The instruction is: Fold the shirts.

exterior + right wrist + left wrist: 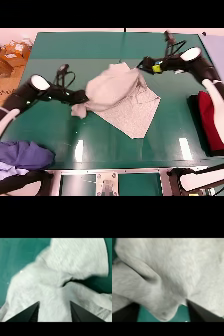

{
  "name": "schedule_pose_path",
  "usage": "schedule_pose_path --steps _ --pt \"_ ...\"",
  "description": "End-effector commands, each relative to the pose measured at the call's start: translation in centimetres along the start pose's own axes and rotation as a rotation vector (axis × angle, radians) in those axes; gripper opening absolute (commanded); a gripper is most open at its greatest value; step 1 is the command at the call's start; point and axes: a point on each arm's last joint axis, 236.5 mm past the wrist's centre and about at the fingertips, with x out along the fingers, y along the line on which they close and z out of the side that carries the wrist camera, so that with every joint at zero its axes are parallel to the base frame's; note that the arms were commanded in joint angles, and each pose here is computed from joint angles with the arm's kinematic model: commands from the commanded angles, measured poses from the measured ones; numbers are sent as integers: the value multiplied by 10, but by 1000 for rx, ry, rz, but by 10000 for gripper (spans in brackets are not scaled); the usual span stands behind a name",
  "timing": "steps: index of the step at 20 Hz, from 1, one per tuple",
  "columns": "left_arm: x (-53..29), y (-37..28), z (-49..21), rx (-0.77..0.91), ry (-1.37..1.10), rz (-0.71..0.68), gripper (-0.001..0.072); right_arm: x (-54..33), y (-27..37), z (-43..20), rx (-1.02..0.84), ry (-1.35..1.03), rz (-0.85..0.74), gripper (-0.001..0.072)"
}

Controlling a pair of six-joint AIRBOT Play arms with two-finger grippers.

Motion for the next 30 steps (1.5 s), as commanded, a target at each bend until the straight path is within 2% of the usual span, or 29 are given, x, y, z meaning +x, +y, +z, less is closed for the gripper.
schedule_pose_path --steps 1,2,6,8,11,13,14,17,20,24,25,26,27,28,30 --pt "15 21 1 -59 23 2 709 2 -27 -7 62 64 -20 376" --pt "1 22 9 -53 30 -3 709 -24 -37 -4 92 79 -21 277" --pt "-74 51 56 -65 -7 9 708 -115 -73 -28 203 120 -48 248" --pt "-105 76 78 -101 -78 34 708 -136 -87 -74 277 144 -88 248" --pt "-124 107 84 -135 -121 65 708 -144 -89 -183 431 248 -140 252" --pt "-127 113 85 -125 -126 76 708 -135 -84 -248 521 306 -146 301" --pt "-127 114 84 -124 -122 80 708 -128 -79 -281 573 346 -143 351" --pt "-127 113 83 -124 -119 77 708 -103 -52 -352 662 460 -75 359" --pt "-127 114 82 -124 -116 79 708 -75 -40 -372 640 426 -68 359" --pt "-127 114 82 -124 -114 79 708 -44 -37 -332 593 207 -75 347" --pt "-127 113 81 -124 -112 78 708 -41 -42 -321 581 163 -91 315" --pt "-126 113 80 -124 -105 76 708 -40 -45 -315 577 142 -98 242" --pt "-126 112 78 -124 -96 74 708 -40 -45 -309 548 132 -95 110" --pt "-126 112 76 -125 -88 71 708 -40 -42 -305 509 135 -81 12" --pt "-126 112 72 -121 -70 76 708 -50 -37 -293 445 166 -60 9"
